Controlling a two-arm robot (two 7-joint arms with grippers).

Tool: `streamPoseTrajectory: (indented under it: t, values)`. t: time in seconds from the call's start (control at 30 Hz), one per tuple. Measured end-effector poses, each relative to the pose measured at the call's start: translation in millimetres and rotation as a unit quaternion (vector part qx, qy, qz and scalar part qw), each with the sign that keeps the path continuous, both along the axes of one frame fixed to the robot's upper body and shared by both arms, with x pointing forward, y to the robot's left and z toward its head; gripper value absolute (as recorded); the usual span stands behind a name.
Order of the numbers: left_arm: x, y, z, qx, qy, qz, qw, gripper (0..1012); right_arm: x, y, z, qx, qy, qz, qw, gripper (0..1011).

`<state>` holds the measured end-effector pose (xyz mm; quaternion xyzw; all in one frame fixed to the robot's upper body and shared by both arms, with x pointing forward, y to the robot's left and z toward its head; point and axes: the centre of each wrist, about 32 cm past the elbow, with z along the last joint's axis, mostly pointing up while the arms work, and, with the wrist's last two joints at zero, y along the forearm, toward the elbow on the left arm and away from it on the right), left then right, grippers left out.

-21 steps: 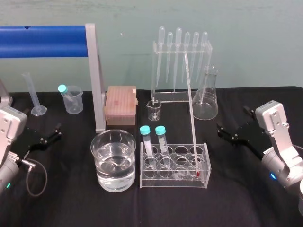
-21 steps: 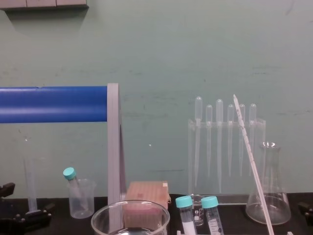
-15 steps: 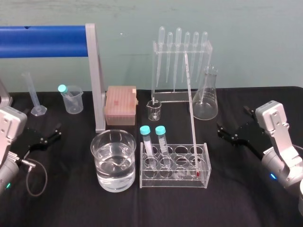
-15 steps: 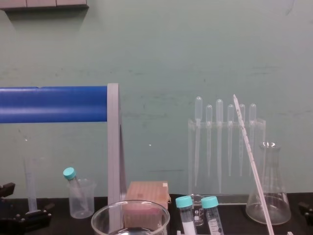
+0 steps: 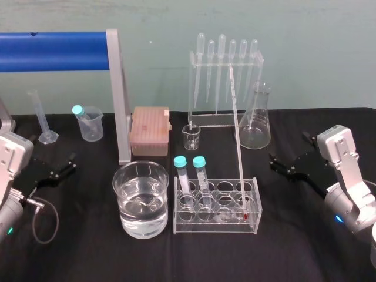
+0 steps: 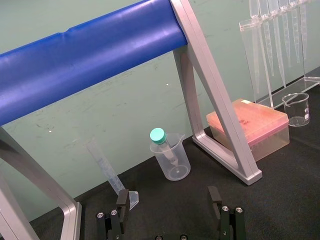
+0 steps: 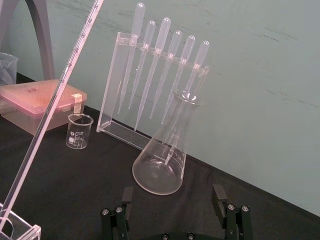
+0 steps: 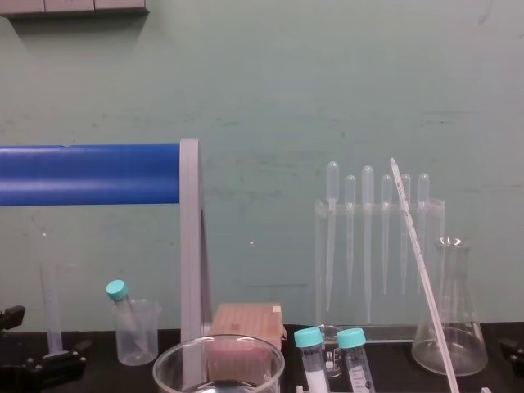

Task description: Hold the thermometer with one hand and immerse one end into the beaker, then reinsert it into the test tube rack.

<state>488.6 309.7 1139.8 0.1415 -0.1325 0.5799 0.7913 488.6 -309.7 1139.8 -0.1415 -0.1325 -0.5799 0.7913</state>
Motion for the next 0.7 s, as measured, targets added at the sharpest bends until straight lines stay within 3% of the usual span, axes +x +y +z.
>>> streamPoseTrajectory:
  t: [0.7]
  values:
    - [0.0,0.0,0.0,0.0,0.0,0.0,1.0,1008,0.0,0.0,0.0,0.0,0.0,0.0,1.0,1003]
